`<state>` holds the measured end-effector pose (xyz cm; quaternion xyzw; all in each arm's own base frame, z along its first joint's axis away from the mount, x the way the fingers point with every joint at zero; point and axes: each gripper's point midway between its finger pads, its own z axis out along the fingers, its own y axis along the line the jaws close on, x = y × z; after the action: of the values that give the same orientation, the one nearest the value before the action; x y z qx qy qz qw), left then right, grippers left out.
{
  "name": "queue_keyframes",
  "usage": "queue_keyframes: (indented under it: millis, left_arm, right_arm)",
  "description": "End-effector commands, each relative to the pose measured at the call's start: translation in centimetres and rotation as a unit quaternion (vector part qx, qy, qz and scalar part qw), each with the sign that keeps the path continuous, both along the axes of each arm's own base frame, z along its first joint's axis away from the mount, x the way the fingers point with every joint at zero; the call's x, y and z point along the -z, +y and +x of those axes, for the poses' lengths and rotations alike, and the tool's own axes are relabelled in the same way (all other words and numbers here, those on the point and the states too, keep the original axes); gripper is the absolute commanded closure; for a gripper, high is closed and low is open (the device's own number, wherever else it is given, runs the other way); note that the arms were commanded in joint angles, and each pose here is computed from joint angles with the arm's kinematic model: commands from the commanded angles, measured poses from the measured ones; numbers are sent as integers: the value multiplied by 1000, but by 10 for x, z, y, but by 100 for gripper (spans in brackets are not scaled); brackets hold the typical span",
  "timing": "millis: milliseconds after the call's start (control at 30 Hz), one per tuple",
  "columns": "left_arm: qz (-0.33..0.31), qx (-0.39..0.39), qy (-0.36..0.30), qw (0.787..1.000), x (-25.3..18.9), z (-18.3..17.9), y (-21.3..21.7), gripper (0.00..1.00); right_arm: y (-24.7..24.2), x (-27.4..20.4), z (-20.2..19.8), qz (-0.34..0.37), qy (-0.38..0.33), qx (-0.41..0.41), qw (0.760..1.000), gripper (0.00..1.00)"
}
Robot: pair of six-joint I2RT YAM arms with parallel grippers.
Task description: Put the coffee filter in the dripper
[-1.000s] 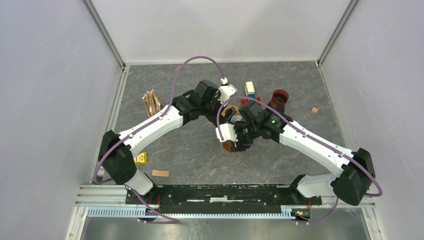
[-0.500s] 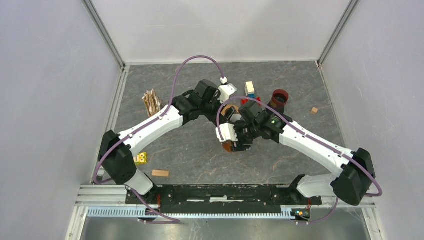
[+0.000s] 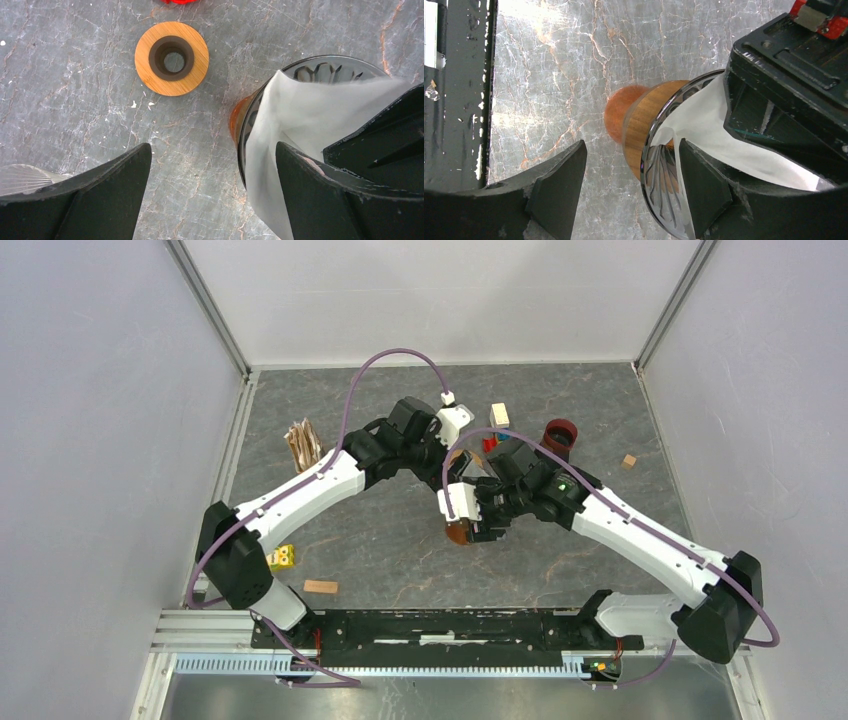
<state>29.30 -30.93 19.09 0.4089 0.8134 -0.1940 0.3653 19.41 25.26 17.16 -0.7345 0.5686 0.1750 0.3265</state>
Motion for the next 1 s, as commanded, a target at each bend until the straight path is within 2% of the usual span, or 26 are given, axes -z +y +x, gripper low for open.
queue_keyframes:
  millis: [0,400,967]
  left_arm:
    - [-39,24,-52,998,-46,3,-8,0]
    - [-48,27,-54,997,-55,-2,-6,0]
    - [-70,42,-86,993,-72,-10,-1,0]
  right_arm:
    - [3,-25,0,29,-14,4,999,25]
    - [0,-23,-3,31,-15,5,999,25]
    - [2,7,-9,17,24,-1,1000,25]
